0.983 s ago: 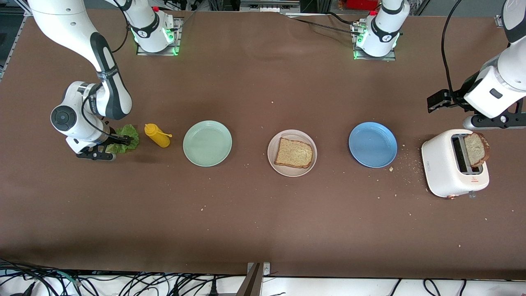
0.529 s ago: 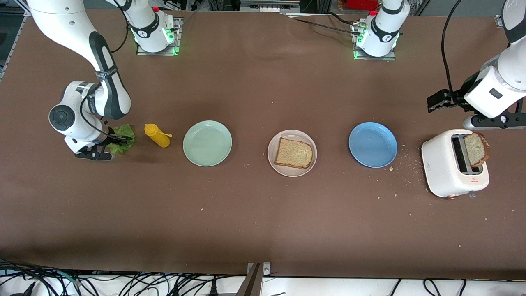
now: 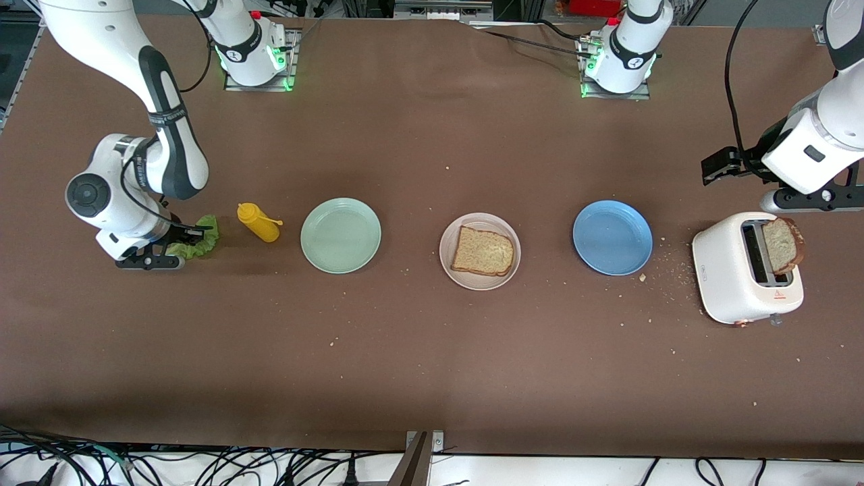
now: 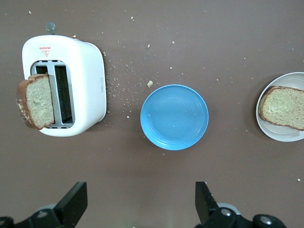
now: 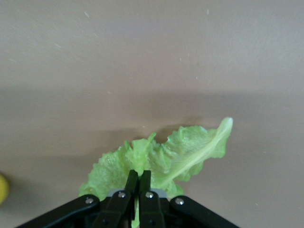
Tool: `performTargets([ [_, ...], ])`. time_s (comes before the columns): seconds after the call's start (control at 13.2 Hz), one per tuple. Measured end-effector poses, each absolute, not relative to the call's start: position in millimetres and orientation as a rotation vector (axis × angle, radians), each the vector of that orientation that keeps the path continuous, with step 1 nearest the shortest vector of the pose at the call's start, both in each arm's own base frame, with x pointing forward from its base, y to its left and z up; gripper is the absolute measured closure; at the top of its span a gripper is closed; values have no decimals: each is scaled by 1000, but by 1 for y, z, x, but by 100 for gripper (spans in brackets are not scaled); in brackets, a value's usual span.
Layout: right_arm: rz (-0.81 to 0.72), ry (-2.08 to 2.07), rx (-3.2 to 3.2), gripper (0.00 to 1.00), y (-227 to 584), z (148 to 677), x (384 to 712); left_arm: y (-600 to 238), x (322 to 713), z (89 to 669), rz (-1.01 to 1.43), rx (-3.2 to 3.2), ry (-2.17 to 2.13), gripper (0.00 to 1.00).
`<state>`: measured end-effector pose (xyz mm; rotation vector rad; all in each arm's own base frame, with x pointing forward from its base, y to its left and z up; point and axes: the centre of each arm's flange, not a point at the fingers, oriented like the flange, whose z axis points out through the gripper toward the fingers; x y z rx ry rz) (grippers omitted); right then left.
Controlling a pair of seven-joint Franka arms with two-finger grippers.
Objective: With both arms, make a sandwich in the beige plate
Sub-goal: 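Lift the lettuce leaf off the table with the right gripper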
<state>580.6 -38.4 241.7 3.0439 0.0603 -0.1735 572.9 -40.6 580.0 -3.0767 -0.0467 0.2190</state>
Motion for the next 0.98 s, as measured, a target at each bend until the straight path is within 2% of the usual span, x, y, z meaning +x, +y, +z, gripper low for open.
performTargets([
  [0.23, -289, 81, 3070, 96, -26, 317, 609, -41, 573, 580, 219, -3077, -46, 0],
  [0.53, -336, 135, 3082, 96, 5, 420, 635, -41, 573, 580, 219, -3077, -46, 0],
  [0.76, -343, 89, 3070, 96, 54, 472, 636, -41, 573, 580, 220, -3077, -46, 0],
  [0.98, -318, -42, 3099, 96, 137, 504, 626, -41, 573, 580, 220, -3077, -46, 0],
])
